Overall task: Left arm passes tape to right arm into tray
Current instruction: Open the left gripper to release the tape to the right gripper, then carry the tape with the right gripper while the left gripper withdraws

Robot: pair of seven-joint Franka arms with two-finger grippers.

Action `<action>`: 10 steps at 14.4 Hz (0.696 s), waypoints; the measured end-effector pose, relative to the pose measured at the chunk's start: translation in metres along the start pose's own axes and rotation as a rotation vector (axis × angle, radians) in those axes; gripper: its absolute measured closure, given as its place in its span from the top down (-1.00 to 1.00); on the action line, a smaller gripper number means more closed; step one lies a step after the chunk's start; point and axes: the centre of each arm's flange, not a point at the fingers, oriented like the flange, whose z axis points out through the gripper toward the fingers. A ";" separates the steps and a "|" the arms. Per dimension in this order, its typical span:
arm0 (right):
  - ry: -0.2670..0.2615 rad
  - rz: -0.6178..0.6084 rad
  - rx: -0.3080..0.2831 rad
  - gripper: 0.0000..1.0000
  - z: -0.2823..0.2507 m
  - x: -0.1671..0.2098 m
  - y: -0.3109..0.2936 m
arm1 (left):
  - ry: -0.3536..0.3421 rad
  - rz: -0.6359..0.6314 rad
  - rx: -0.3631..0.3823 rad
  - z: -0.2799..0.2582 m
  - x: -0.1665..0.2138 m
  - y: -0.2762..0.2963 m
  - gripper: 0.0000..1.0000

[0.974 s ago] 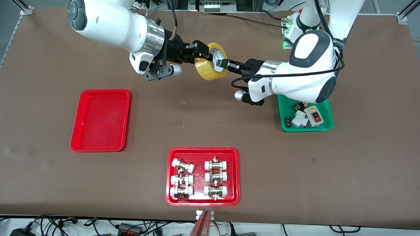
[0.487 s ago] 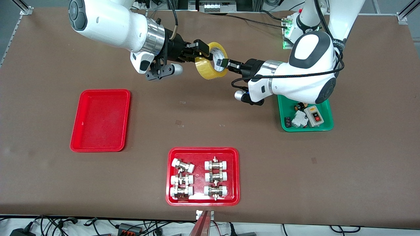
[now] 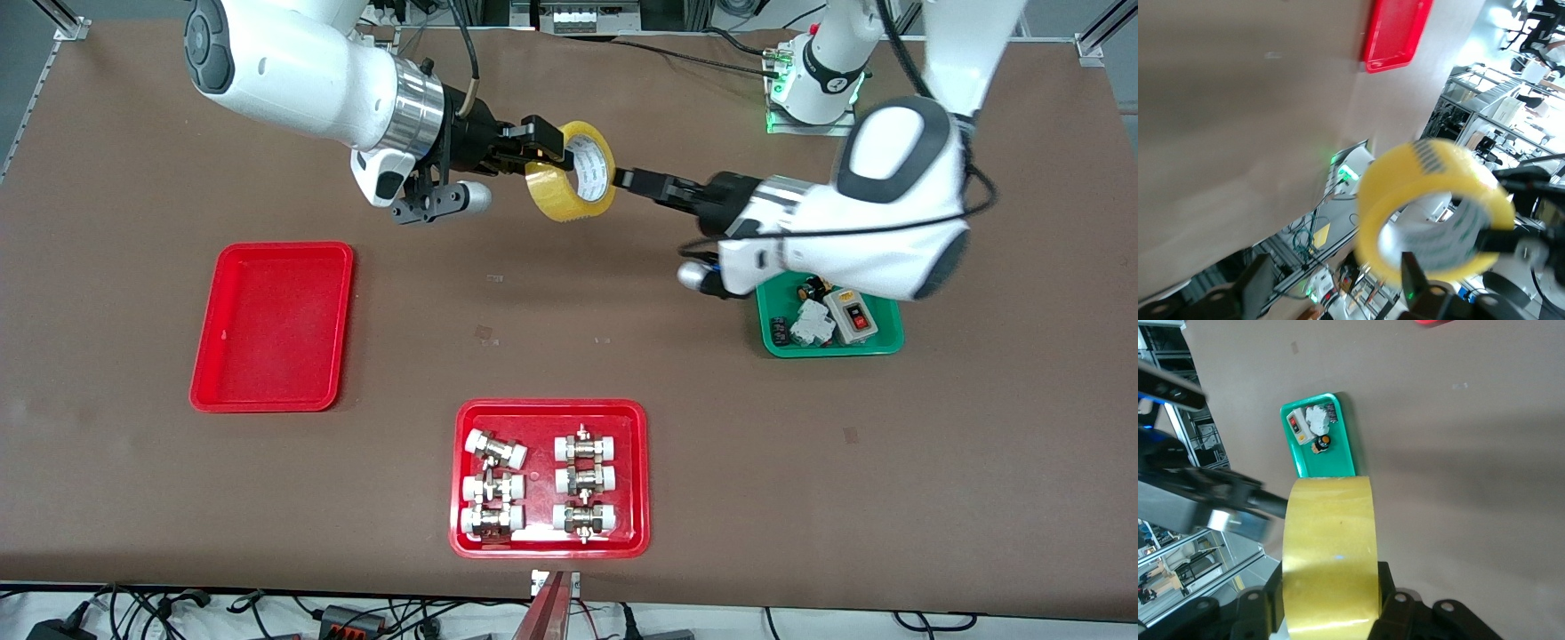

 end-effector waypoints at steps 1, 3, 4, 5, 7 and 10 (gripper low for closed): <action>0.005 0.024 -0.003 0.08 -0.002 0.013 0.011 | 0.000 -0.006 0.014 -0.023 -0.002 -0.019 1.00; 0.005 0.072 -0.016 0.08 -0.014 0.053 0.053 | 0.027 0.033 0.051 -0.070 -0.010 -0.053 1.00; -0.001 0.094 -0.022 0.08 -0.024 0.076 0.081 | 0.044 0.054 0.082 -0.091 -0.016 -0.070 1.00; -0.007 0.119 -0.025 0.08 -0.035 0.098 0.113 | 0.059 0.061 0.119 -0.107 -0.021 -0.084 1.00; -0.007 0.170 -0.018 0.08 -0.061 0.140 0.187 | 0.090 0.044 0.256 -0.125 -0.031 -0.104 1.00; -0.043 0.209 0.016 0.08 -0.100 0.185 0.317 | 0.116 0.122 0.527 -0.144 -0.046 -0.112 1.00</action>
